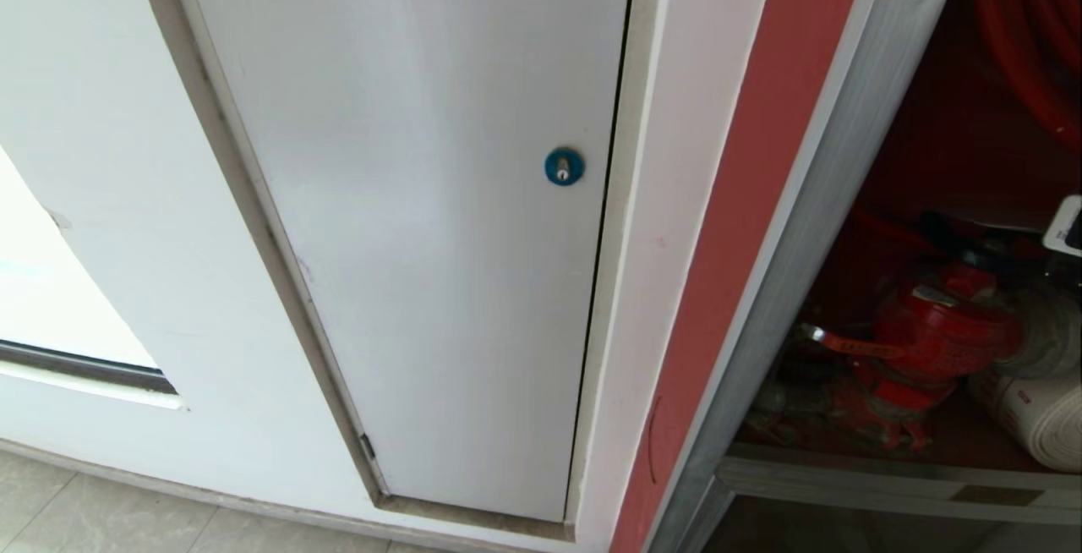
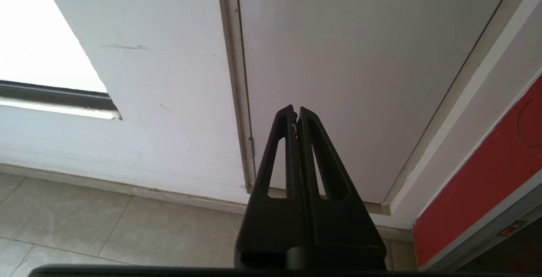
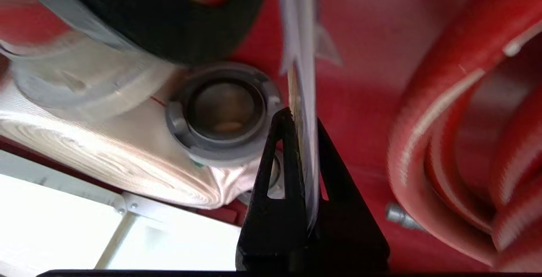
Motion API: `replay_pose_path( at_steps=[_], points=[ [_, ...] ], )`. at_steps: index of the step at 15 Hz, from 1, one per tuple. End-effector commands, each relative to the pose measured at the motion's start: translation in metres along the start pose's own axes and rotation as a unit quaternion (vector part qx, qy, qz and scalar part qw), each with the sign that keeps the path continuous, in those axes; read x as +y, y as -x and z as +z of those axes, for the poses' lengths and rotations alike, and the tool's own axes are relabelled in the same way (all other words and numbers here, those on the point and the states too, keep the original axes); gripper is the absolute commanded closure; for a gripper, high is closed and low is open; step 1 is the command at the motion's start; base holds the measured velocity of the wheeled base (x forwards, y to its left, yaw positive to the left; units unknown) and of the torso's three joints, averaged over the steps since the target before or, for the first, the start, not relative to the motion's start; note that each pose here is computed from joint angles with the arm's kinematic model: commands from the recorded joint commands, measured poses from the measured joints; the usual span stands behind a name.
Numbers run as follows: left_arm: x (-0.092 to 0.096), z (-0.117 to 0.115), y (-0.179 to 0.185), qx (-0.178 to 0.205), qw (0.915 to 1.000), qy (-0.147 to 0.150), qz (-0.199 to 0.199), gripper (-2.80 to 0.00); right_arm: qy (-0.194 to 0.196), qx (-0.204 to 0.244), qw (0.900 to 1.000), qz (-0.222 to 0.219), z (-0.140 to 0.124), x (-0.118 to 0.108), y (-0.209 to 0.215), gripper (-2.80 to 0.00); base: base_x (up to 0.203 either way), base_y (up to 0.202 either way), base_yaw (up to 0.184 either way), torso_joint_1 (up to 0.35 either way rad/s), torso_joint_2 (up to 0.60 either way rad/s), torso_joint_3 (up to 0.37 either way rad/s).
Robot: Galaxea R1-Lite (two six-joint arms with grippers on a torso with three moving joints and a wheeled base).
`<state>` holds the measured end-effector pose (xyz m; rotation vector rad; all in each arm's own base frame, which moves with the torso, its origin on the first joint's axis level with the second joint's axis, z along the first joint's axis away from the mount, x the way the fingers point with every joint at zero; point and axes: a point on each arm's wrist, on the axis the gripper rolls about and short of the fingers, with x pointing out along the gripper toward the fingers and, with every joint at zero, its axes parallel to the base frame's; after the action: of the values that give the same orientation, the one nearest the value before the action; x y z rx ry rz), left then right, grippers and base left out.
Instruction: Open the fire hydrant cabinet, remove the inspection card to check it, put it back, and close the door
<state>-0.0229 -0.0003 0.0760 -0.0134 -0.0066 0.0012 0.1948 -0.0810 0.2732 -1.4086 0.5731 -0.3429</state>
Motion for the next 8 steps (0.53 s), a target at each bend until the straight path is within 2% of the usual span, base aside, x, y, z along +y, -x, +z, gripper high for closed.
replay_pose_path(
  at_steps=[1,2,3,8],
  points=[
    [0.0,0.0,0.0,0.0,1.0,0.0,0.0,0.0,0.005,0.0,1.0,0.003,0.0,0.002,-0.002,0.0,0.0,0.0,0.0,0.0,0.0,0.0],
    [0.0,0.0,0.0,0.0,1.0,0.0,0.0,0.0,0.005,-0.001,1.0,0.004,0.0,0.002,-0.001,0.0,0.0,0.0,0.0,0.0,0.0,0.0],
    [0.0,0.0,0.0,0.0,1.0,0.0,0.0,0.0,0.01,-0.002,1.0,0.005,-0.001,0.003,-0.001,-2.8,0.0,0.0,0.0,0.0,0.0,0.0],
    [0.0,0.0,0.0,0.0,1.0,0.0,0.0,0.0,0.015,-0.002,1.0,-0.004,-0.003,0.002,0.01,-2.8,0.0,0.0,0.0,0.0,0.0,0.0]
  ],
)
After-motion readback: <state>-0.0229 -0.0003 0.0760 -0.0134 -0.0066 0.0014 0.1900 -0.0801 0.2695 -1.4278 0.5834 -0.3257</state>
